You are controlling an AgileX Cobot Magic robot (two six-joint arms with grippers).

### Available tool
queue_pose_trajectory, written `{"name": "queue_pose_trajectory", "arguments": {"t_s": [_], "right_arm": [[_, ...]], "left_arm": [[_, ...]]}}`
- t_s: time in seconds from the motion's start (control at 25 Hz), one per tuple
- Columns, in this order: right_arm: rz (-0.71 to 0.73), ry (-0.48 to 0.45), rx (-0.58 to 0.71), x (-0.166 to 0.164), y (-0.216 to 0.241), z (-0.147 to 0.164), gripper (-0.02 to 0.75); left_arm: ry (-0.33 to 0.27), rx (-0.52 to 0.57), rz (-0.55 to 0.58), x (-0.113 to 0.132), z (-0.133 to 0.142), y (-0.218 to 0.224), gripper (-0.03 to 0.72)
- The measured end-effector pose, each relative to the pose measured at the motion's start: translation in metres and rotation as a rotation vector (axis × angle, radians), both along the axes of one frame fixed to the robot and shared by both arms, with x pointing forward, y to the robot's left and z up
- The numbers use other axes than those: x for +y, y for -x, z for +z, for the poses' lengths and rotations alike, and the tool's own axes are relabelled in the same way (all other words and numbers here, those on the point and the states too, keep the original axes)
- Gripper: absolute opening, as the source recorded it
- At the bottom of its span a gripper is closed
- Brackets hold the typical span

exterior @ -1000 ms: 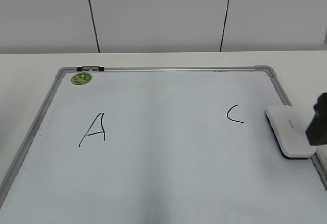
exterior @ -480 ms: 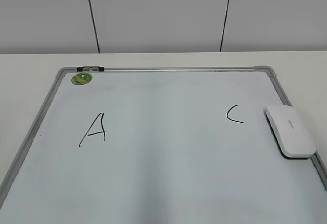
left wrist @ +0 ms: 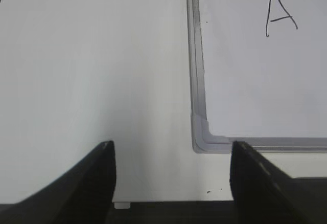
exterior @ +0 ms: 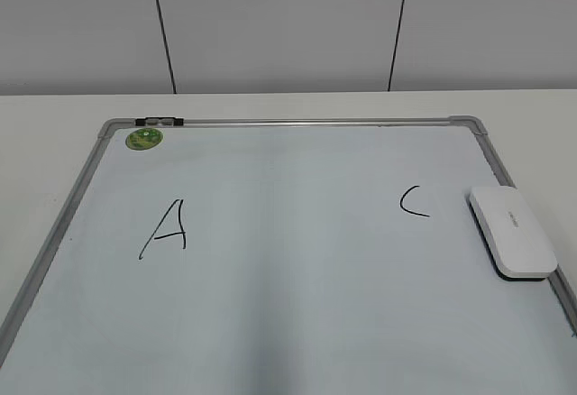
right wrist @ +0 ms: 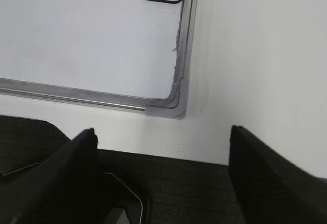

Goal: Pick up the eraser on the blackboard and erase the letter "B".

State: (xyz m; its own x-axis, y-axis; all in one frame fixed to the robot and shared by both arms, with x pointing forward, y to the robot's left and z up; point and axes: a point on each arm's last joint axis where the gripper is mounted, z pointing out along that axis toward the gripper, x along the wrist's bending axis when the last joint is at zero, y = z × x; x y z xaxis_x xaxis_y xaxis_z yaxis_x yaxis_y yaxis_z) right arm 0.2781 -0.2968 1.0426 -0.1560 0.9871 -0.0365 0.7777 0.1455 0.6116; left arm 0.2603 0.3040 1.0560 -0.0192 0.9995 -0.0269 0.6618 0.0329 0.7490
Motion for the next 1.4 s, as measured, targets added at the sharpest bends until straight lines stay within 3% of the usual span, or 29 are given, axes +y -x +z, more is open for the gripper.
{"name": "queue_pose_trajectory", "arguments": {"t_s": [0.92, 1.4], "right_arm": [[0.014, 0.013, -0.032, 0.000, -0.002, -0.002, 0.591], [-0.220, -0.015, -0.281, -0.011, 0.036, 0.003, 0.591]], "left_arm": [[-0.010, -0.015, -0.010, 0.000, -0.004, -0.003, 0.510], [-0.002, -0.205, 0.019, 0.001, -0.002, 0.026, 0.510]]}}
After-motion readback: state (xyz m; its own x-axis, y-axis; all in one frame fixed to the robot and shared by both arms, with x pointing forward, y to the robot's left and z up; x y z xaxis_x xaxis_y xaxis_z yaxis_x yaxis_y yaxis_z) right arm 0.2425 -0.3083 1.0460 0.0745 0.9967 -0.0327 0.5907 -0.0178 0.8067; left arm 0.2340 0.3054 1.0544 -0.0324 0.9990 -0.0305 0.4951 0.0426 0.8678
